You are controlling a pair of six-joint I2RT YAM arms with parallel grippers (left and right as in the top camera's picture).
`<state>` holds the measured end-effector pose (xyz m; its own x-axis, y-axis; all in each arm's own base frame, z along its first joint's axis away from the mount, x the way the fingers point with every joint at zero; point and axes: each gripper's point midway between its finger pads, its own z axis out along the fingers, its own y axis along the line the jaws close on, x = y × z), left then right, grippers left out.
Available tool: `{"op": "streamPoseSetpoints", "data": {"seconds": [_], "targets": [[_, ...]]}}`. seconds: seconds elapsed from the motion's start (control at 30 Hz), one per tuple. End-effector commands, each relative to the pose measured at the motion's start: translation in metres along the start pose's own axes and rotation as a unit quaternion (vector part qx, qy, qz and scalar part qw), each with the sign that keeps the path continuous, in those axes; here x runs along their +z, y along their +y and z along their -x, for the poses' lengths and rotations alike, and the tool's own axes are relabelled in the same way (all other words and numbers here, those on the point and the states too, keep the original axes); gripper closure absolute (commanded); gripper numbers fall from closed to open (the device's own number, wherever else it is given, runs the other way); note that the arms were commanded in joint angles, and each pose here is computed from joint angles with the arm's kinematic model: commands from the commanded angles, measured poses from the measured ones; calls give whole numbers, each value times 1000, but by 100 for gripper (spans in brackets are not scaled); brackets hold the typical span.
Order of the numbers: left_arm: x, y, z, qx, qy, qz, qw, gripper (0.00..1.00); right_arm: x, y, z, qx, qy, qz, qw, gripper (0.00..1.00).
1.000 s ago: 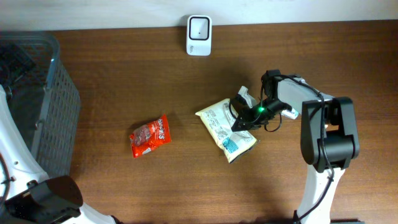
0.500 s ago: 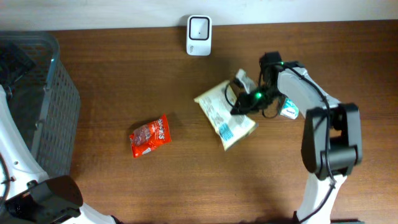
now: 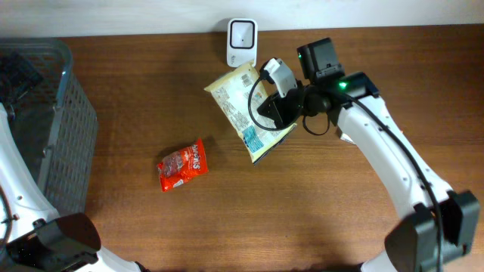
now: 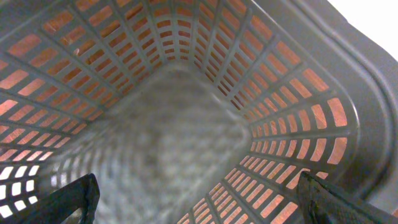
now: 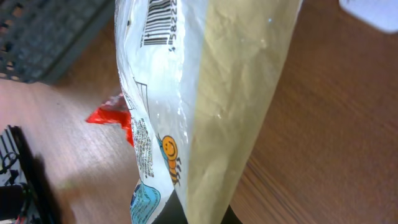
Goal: Scan the item barcode
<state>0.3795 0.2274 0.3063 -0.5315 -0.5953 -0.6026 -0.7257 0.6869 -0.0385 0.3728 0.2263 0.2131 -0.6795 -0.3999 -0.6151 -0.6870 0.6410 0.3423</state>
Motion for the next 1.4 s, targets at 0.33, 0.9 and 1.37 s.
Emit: {"op": "streamPoseSetpoints", "data": {"seconds": [0.33, 0.9, 1.37], "targets": [[0, 2, 0, -5, 0, 3, 1000, 1, -55, 2, 58, -11, -75, -105, 992, 96], [0, 2, 0, -5, 0, 3, 1000, 1, -77, -138, 165, -169, 58, -699, 692, 83], [0, 2, 0, -5, 0, 3, 1000, 1, 5, -189, 144, -175, 125, -774, 595, 96]]}}
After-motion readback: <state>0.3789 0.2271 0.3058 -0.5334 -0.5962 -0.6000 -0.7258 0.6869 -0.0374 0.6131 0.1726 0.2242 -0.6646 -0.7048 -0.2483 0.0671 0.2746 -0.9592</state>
